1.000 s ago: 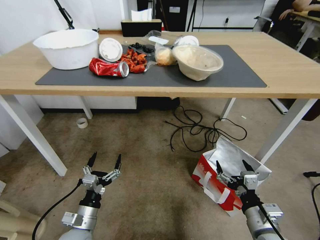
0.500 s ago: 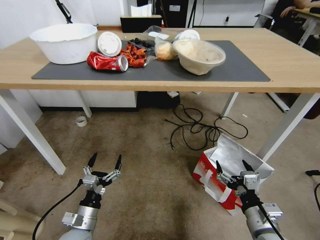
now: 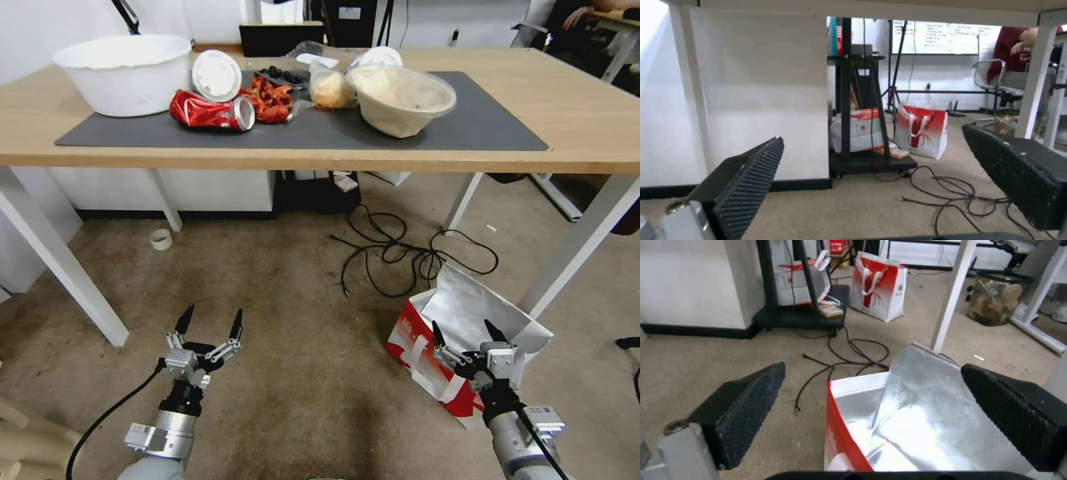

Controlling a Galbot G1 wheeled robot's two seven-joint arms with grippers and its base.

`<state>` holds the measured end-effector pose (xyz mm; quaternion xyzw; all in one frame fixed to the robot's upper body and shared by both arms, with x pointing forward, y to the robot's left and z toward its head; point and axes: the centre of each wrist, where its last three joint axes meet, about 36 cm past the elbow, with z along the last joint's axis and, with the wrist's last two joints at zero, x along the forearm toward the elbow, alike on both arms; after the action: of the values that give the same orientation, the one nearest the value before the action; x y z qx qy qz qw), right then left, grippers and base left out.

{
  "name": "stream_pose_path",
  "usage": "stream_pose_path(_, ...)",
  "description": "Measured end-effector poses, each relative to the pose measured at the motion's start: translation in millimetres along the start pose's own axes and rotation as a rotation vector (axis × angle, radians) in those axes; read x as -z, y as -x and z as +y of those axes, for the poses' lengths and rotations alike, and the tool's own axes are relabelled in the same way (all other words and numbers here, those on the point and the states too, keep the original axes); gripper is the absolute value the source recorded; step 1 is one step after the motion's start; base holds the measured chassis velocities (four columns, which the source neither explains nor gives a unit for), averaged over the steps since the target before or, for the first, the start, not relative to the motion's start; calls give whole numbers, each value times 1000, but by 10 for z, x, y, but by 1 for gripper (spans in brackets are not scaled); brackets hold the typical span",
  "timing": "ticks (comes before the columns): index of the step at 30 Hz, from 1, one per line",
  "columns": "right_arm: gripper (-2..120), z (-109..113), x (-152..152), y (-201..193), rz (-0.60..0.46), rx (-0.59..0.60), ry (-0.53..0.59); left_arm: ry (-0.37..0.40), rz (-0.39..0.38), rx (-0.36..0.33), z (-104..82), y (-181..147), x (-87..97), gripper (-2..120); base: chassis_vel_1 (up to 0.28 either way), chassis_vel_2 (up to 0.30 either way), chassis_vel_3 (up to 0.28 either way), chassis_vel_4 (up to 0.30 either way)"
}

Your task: Pick up the food delivery bag from the floor and place it on the table.

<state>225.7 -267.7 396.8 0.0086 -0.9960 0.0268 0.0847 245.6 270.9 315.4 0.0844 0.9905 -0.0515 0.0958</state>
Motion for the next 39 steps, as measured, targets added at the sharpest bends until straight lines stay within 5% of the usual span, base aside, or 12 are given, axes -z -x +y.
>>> stream_pose_path(34, 100, -20, 16, -16, -3, -2, -8, -13, -21, 9, -25, 9, -34, 100, 0, 0, 0, 0)
stream_pose_path(39, 100, -267, 209, 124, -55, 9, -81, -5, -28, -5, -16, 14, -40, 100, 0, 0, 0, 0)
